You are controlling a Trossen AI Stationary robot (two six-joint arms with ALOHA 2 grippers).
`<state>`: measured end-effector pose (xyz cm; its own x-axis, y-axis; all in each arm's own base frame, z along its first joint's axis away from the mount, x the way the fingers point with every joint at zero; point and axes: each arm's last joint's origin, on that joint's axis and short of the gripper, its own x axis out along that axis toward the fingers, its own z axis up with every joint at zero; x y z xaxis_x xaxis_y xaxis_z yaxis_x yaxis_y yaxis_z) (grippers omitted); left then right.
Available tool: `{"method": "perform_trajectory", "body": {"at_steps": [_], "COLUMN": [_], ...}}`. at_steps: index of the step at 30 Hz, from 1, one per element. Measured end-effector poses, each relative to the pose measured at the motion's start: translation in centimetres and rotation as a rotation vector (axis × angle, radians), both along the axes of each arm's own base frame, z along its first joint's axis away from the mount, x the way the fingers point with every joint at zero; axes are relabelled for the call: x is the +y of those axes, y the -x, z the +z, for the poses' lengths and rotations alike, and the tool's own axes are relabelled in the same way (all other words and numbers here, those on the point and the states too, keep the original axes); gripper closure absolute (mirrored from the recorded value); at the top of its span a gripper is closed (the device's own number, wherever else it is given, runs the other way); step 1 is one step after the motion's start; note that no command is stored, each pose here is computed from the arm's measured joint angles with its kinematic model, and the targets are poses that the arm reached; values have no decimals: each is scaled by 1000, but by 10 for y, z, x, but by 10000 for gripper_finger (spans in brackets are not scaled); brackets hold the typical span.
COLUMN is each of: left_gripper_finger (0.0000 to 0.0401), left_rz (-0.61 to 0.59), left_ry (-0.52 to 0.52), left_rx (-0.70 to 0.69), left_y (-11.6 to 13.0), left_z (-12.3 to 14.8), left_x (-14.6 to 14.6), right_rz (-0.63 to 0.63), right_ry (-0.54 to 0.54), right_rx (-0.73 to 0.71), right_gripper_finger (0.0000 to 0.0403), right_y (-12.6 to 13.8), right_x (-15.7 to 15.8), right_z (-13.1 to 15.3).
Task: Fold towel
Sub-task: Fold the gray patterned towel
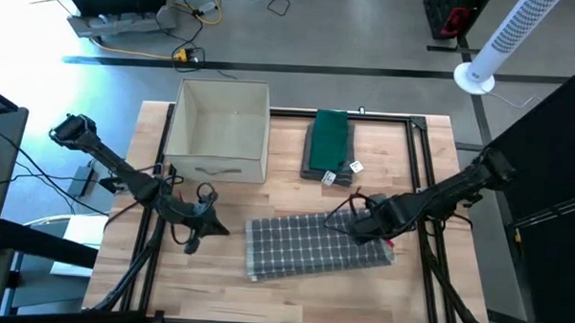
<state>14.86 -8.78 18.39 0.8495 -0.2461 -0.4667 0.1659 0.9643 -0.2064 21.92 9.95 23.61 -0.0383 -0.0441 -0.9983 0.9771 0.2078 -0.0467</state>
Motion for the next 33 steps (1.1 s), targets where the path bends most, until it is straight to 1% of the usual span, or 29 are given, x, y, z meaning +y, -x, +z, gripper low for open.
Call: {"method": "perform_trajectory", "body": {"at_steps": [4, 7, 11, 14, 18, 21, 22, 25, 27, 30, 33], "left_gripper_finger": [401, 401, 401, 401, 401, 401, 401, 401, 401, 401, 401], "left_rz": [57, 93, 58, 30, -15, -23, -21, -17, -22, -13, 7], "left_ry": [-21, -28, -17, -19, -23, -63, -65, -64, -61, -52, -51], "left_rx": [-14, -7, 5, 63, 168, 271, 280, 292, 272, 249, 247], "left_y": [-18, -33, -48, -54, -54, -51, -52, -53, -54, -56, -58], "left_z": [-13, -25, -41, -52, -70, -85, -87, -91, -91, -90, -89], "left_x": [-2, -1, -4, -6, -8, -7, -7, -8, -8, -8, -4], "right_rz": [24, 33, 54, 93, 141, 180, 189, 212, 231, 273, 306], "right_ry": [6, 12, 26, 50, 59, 49, 45, 21, -3, -42, -106], "right_rx": [-83, -171, -306, -366, -403, -466, -496, -602, -680, -756, -783], "right_gripper_finger": [397, 397, 397, 397, 397, 397, 397, 397, 397, 397, 397], "right_y": [-9, -18, -34, -46, -62, -78, -84, -106, -124, -151, -173], "right_x": [-1, -2, -5, -8, -12, -12, -12, -12, -12, -13, -13], "right_z": [19, 29, 41, 50, 60, 65, 66, 64, 58, 41, 17]}}
